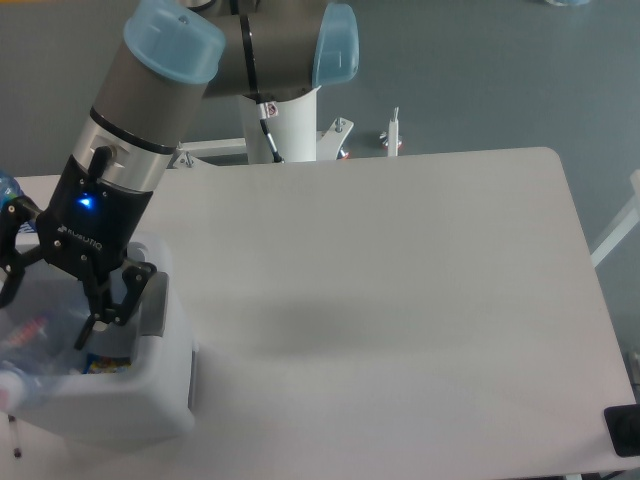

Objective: Place the trash in the trash can
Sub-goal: 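Raise the open gripper up out of the bin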

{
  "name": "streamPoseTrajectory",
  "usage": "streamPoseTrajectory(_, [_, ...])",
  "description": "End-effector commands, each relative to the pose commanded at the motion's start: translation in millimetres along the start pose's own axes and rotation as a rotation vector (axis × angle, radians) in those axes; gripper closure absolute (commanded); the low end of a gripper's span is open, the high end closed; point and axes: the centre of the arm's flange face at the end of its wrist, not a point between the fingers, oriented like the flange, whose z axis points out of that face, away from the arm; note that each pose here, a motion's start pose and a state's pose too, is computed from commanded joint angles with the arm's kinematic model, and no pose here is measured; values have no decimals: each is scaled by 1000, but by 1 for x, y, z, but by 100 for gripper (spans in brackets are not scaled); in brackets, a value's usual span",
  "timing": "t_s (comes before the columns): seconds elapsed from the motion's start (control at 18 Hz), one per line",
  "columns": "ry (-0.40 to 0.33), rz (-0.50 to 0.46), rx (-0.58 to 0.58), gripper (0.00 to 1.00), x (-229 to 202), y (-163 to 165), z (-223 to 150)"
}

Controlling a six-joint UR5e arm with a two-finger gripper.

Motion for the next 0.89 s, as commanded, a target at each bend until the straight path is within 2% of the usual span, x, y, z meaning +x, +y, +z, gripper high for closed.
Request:
streamPoseTrajectory(0.33, [-15,2,15,0,-4,-6,-9])
streamPoseTrajectory(0.56, [-61,-16,44,0,-30,-10,-33])
streamPoseTrajectory(0.78, [-129,-38,94,0,-57,-20,-75])
streamPoseTrajectory(0.89, [-220,-49,94,0,-75,-21,-90])
